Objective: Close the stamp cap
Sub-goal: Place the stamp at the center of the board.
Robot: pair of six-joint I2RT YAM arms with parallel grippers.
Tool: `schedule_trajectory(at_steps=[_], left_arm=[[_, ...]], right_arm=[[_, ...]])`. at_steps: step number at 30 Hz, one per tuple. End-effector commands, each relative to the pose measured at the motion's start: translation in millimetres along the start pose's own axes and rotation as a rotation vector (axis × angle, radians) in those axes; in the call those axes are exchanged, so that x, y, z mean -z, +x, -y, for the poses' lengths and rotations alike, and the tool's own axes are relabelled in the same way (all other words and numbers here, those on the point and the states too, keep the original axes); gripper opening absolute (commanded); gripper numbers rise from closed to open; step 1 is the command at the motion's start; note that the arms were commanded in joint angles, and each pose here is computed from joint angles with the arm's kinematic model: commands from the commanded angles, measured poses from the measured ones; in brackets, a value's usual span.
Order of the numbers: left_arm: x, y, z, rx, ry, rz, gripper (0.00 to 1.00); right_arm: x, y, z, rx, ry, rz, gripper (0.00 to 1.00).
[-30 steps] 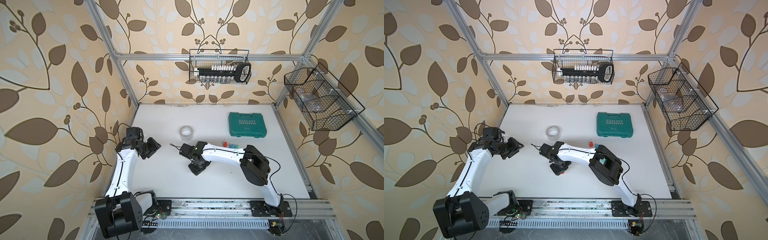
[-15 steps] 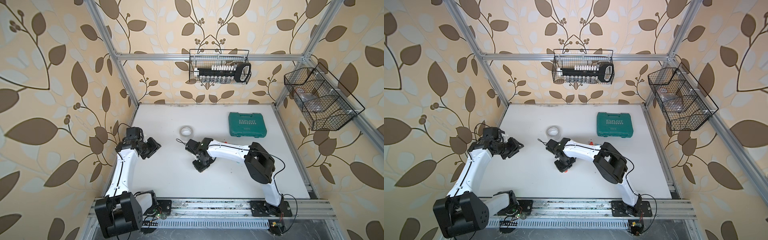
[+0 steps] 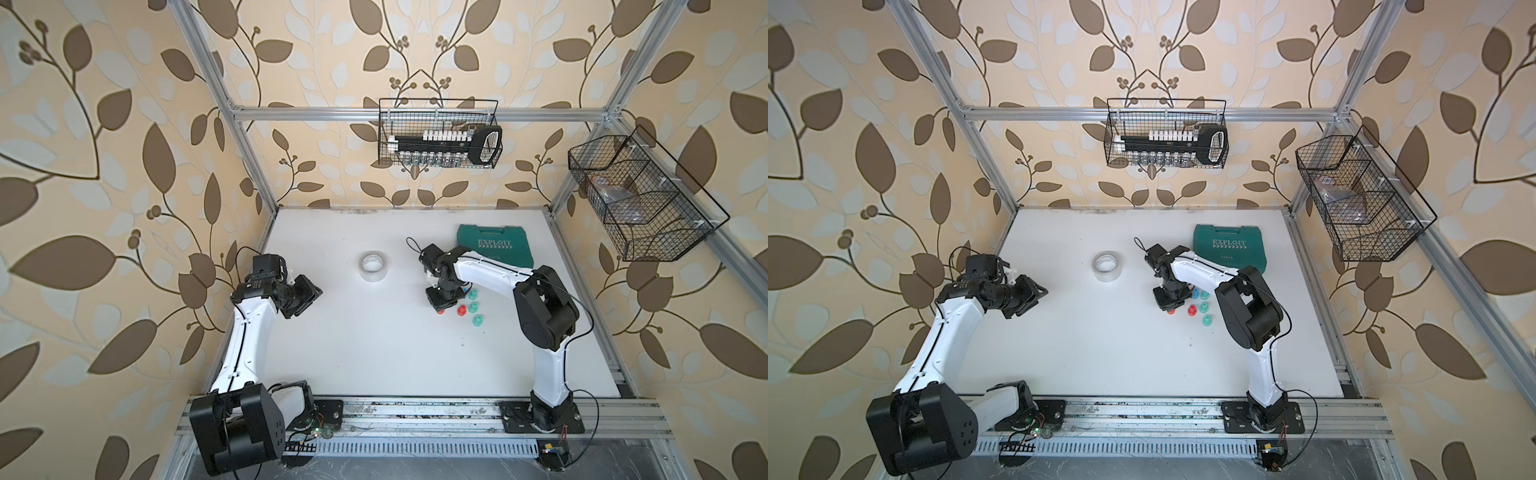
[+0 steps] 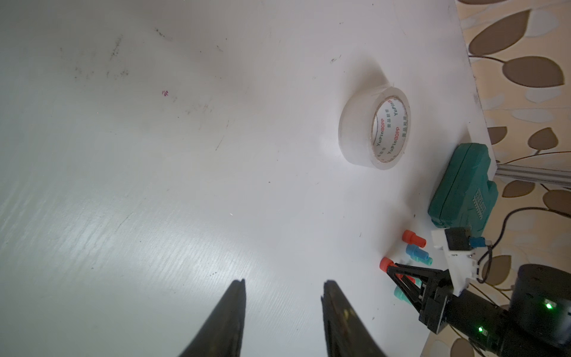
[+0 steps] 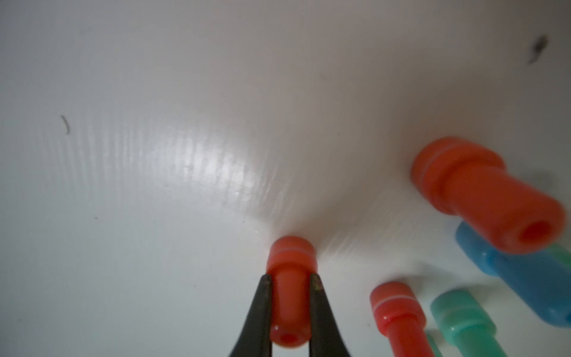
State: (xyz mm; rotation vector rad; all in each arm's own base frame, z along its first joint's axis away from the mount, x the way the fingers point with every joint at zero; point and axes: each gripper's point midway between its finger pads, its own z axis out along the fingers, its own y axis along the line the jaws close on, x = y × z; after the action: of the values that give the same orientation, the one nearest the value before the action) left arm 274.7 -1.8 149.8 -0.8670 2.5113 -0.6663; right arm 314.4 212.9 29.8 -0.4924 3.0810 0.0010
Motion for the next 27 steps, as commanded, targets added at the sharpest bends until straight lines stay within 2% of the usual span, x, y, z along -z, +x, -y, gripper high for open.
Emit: schedule_trajectory(at_steps=[1,14,21,24,25,26,27], left_arm=[[-1,1,1,-0.014,0.013,-0.007,0.44],[-2,1,0,-0.009,0.008,-0.01,0.44],[-3,-1,0,-0.01,0.006,-0.007,0.47],[-9,0,4,0.001,0.038,-0.033,0.61],[-10,0,5,0.004,0.042,-0.039,0.76],[-10,-2,6,0.007,0.043,-0.036,0.81],[-10,-4,6,0.008,0.044,-0.03,0.86]], right_arm=[[-16,11,27,0.003,0.066,-0.054,0.03],[16,-1,36,-0.019,0.034,0.008,0.25],[60,-9,41,-0.034,0.0,0.112,0.32],[87,-13,54,-0.066,-0.016,0.192,0.37],[95,-14,60,-0.083,-0.027,0.217,0.41],[101,-14,67,-0.102,-0.037,0.24,0.46],[108,-14,76,-0.127,-0.047,0.268,0.55]])
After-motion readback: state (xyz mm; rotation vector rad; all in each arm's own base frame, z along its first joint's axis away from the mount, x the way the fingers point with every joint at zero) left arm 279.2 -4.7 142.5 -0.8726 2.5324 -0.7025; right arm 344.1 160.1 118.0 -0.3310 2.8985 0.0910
